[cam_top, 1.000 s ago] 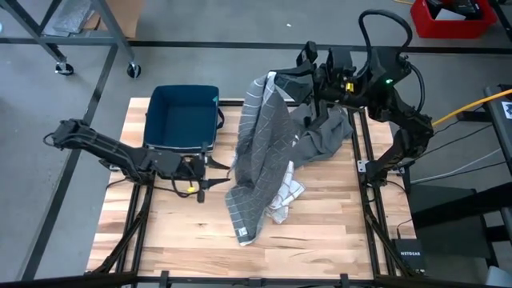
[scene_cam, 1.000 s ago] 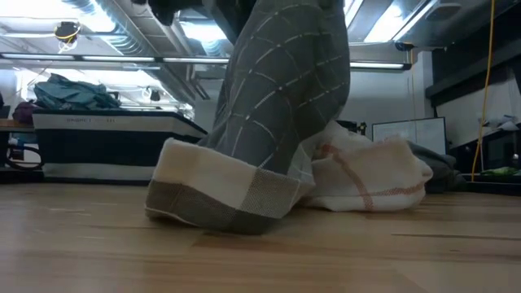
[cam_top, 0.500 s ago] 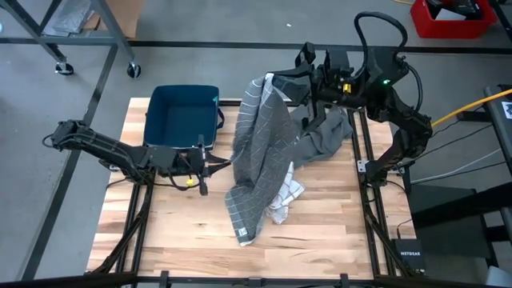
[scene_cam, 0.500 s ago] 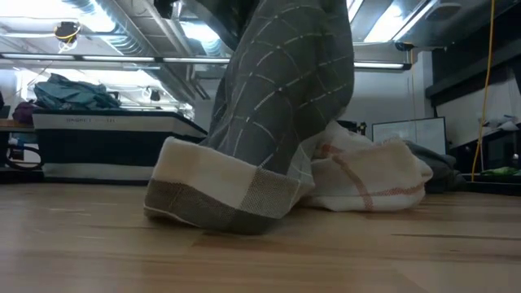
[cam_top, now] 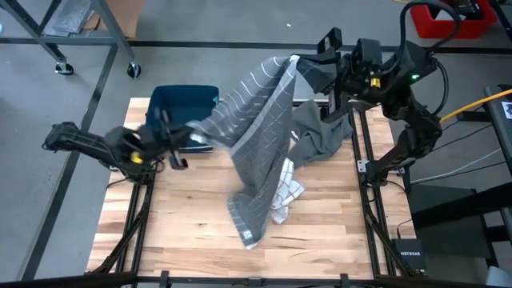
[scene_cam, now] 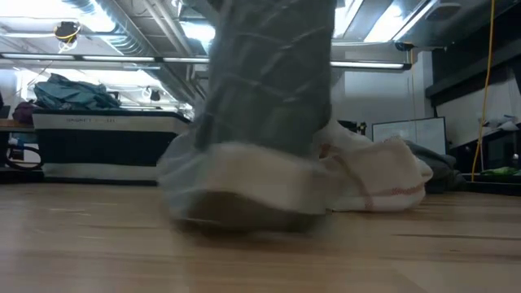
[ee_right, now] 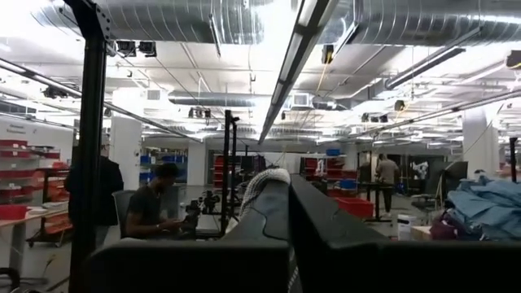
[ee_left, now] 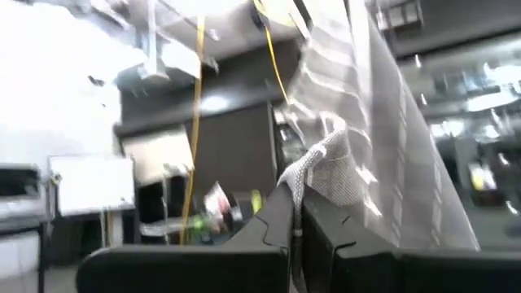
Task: Fold towel
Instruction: Fold the gray patterned towel
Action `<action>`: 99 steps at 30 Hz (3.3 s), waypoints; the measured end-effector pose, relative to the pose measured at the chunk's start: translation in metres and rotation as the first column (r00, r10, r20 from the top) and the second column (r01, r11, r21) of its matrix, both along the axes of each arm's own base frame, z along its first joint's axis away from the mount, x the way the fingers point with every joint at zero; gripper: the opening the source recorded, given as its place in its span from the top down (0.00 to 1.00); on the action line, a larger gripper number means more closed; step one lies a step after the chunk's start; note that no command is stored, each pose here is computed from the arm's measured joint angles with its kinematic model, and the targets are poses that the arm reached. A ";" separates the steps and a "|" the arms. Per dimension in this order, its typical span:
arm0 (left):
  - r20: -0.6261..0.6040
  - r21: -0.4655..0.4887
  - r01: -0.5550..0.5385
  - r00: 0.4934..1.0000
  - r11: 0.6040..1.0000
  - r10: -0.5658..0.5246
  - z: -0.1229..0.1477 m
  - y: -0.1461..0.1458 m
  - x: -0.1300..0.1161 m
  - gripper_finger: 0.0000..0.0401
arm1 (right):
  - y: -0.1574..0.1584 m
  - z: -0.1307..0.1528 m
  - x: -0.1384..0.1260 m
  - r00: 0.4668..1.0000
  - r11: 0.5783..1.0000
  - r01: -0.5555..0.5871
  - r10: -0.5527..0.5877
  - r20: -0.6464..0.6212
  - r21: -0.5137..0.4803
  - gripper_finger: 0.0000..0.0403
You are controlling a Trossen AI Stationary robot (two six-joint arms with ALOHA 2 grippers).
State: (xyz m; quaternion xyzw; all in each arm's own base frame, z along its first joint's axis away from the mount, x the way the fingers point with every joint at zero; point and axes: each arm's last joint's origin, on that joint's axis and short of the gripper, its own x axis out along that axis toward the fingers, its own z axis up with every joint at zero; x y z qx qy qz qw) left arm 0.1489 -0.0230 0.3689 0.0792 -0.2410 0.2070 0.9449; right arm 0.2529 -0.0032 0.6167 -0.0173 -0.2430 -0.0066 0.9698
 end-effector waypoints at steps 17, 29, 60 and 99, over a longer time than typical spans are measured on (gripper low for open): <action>0.282 0.077 -0.208 0.942 0.975 0.179 0.076 0.016 -0.060 1.00 | 0.000 -0.028 0.030 0.973 0.997 -0.022 0.038 -0.227 0.075 0.99; 0.286 0.110 -0.263 0.932 0.958 0.223 0.137 0.025 -0.093 1.00 | -0.012 -0.025 0.044 0.967 0.965 0.206 -0.226 -0.115 -0.164 0.99; 0.234 0.061 -0.221 0.951 0.973 0.201 0.199 0.041 -0.150 1.00 | -0.049 -0.002 0.027 0.983 0.994 0.110 -0.112 0.142 0.020 0.99; 0.187 -0.153 0.543 0.836 0.825 -0.516 0.190 0.026 -0.137 1.00 | 0.006 -0.013 0.038 0.923 0.918 -0.376 0.383 -0.033 0.123 0.99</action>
